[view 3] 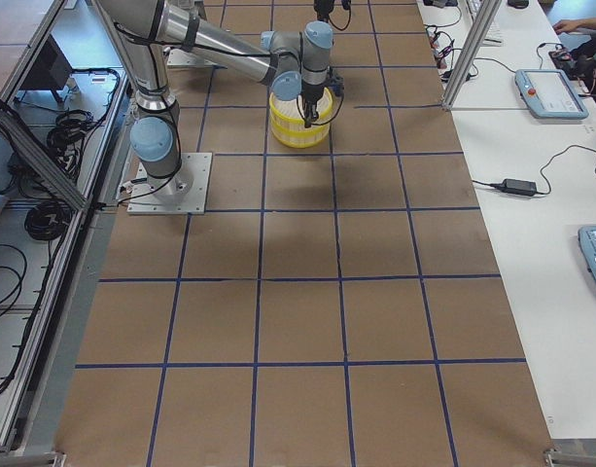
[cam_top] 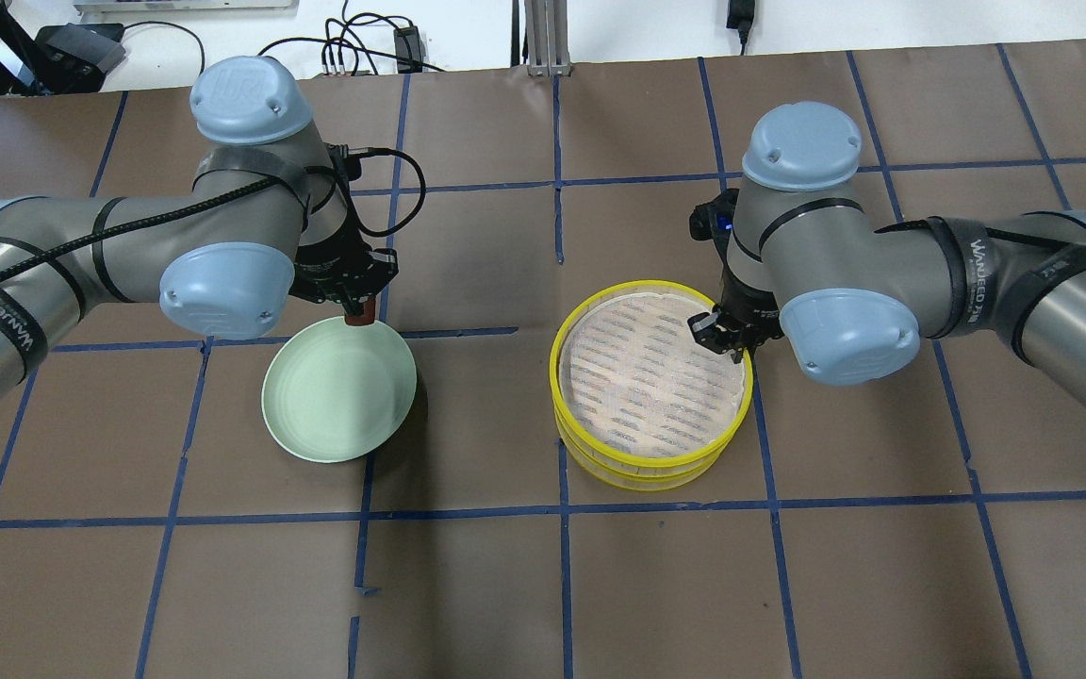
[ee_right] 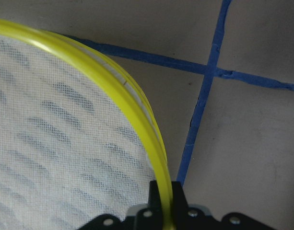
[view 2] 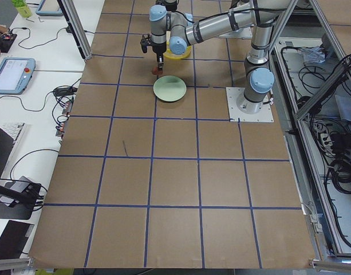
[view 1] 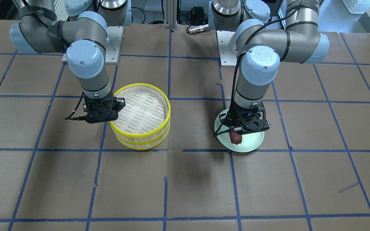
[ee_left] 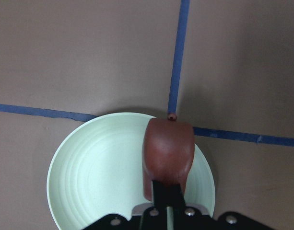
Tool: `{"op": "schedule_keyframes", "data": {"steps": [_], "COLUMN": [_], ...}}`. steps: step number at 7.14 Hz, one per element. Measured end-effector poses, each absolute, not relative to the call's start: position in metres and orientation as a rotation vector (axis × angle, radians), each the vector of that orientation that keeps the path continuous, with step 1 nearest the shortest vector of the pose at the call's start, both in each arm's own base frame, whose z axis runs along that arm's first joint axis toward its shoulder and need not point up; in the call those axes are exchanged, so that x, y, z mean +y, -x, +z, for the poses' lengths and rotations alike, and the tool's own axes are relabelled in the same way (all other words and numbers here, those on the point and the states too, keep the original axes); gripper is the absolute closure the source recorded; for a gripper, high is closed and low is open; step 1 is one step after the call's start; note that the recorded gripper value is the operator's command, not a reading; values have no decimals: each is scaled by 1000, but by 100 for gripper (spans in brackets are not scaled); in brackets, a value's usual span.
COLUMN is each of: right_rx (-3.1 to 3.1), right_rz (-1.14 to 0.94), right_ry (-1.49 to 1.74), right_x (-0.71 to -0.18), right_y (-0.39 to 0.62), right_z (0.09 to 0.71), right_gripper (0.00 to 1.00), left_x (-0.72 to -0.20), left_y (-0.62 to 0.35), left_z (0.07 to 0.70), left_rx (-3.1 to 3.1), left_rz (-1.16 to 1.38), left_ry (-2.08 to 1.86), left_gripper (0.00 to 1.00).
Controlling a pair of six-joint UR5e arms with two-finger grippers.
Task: Place buns in different layers of steamer
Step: 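Carry the brown bun onto the top steamer tier and release it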
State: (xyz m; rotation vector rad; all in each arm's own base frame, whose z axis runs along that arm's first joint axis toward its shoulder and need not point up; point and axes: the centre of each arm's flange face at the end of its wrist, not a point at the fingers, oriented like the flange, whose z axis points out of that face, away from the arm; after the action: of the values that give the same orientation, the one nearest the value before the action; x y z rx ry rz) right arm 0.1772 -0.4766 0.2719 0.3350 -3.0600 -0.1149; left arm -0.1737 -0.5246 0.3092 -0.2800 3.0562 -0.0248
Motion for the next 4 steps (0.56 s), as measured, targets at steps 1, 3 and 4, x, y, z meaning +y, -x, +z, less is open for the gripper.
{"op": "schedule_keyframes", "data": {"steps": [1, 3, 4], "right_rx": [-3056, -3062, -3070], "right_rz": [-118, -85, -46], "right_ry": [-341, -327, -294], "right_x": [-477, -483, -494], "right_y": [-177, -173, -166], "right_z": [273, 286, 303], "right_gripper": [0, 1, 1], "left_x": [-520, -501, -492], "left_y": [209, 293, 320], "left_z": [324, 352, 360], "left_rx": [3069, 3125, 3153], "left_rz": [-54, -95, -92], "left_ry": [379, 623, 714], "left_gripper": [98, 98, 98]}}
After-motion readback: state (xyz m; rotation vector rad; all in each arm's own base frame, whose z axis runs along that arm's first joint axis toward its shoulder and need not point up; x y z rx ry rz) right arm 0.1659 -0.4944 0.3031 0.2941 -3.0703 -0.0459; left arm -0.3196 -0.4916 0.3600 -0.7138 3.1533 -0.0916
